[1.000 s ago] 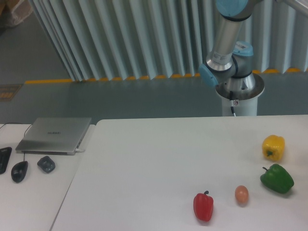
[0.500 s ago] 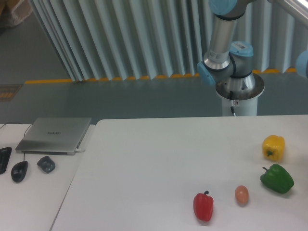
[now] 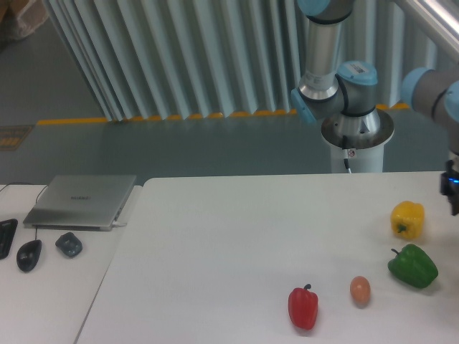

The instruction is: Place the triangular bread in the basket

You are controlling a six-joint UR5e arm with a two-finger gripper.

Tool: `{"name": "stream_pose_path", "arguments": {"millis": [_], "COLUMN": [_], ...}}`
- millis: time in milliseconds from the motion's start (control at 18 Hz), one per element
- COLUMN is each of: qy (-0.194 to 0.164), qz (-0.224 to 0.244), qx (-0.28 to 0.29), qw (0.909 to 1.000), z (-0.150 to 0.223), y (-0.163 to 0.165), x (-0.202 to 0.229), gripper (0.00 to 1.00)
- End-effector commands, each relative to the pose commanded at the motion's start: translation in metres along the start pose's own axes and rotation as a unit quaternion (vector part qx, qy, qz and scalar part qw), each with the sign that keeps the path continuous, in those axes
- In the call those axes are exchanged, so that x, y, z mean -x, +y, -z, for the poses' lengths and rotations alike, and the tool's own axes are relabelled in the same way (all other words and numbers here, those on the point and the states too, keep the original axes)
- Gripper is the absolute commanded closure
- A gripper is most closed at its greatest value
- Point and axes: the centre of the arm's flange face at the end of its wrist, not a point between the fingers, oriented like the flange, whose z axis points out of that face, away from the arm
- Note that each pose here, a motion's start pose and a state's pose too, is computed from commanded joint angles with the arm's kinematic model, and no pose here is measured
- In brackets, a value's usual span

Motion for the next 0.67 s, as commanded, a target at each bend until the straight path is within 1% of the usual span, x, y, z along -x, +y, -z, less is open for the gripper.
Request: {"name": "stream_pose_path", "arguments": {"millis": [56,111,222,278,333,389,444,500,667], "qy": [0.009,0.022,0.033,0.037,0.043,0.044,0.052,0.058,0.060], "qz": [0.002,0.000,-0.010,-0.017,-0.020,-0.014,-0.021,-0.020,-0.006], "qx": [-0.020,-0.026,-0.028,-0.031,-0.050,-0.058,-0.057,-0.055,-0.051], "qw": [0.9998,0.9994,0.9990,0.9987,0.9976,0.9972,0.9968,0.9966,0.9969], "z": [0.005,0.007,0.012,0.013,0.013,0.017,0.015,0.011,0.012], "y": [-0.005,-0.009,-0.022,-0.030,-0.046,-0.054,-0.064,-0.064,-0.069], "x": [-0.006,-0.013,-0.024,-0.029,-0.036,-0.042,-0.054,-0.064,-0.070], "gripper": [0.00,0.00,0.00,0.00,0.00,0.00,0.00,0.00,0.00]}}
